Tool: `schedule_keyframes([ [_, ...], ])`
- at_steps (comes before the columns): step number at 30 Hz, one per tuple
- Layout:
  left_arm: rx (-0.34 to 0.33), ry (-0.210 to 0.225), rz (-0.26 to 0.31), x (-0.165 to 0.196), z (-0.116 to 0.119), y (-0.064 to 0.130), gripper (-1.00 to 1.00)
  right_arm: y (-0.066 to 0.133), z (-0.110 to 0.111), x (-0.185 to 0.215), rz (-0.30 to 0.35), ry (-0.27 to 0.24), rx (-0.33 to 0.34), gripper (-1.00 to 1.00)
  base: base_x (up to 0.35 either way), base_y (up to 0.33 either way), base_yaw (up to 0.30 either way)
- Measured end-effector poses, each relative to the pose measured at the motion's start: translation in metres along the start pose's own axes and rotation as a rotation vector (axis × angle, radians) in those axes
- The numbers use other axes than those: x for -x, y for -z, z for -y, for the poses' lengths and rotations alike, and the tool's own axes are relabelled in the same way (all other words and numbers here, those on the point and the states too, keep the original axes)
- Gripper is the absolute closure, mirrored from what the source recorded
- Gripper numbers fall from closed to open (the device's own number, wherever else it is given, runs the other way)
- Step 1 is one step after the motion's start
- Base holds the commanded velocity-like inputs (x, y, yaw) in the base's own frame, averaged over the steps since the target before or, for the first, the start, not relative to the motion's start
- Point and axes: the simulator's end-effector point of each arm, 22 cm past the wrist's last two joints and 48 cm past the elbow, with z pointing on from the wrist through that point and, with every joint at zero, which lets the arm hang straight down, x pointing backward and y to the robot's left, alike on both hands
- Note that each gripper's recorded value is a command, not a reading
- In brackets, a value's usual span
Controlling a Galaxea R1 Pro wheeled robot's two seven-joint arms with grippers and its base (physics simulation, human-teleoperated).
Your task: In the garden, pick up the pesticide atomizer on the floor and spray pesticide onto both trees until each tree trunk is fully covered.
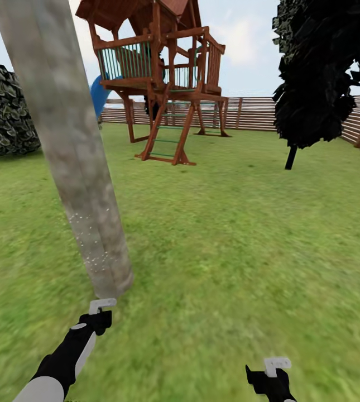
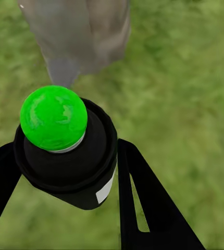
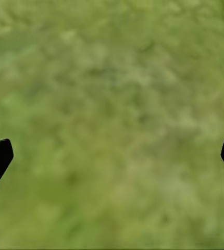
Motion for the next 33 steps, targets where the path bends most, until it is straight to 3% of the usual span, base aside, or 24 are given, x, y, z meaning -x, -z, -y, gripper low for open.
schedule_keyframes([
  [7,-0.001,0.000,-0.001,-0.0003,0.0001,0.0000,1.00,0.0001,0.0001,-0.0003,0.000,-0.001,0.000,-1.00,0.128,-0.273,0.265],
  [22,0.000,0.001,-0.002,-0.0007,-0.0001,-0.0001,1.00,0.0001,0.0000,-0.0003,0.000,0.000,0.000,-1.00,0.201,-0.222,0.016],
  [33,-0.001,0.001,-0.001,-0.0006,0.0000,-0.0001,1.00,0.0001,0.0000,-0.0003,0.000,0.000,0.000,-1.00,0.227,-0.203,0.204],
])
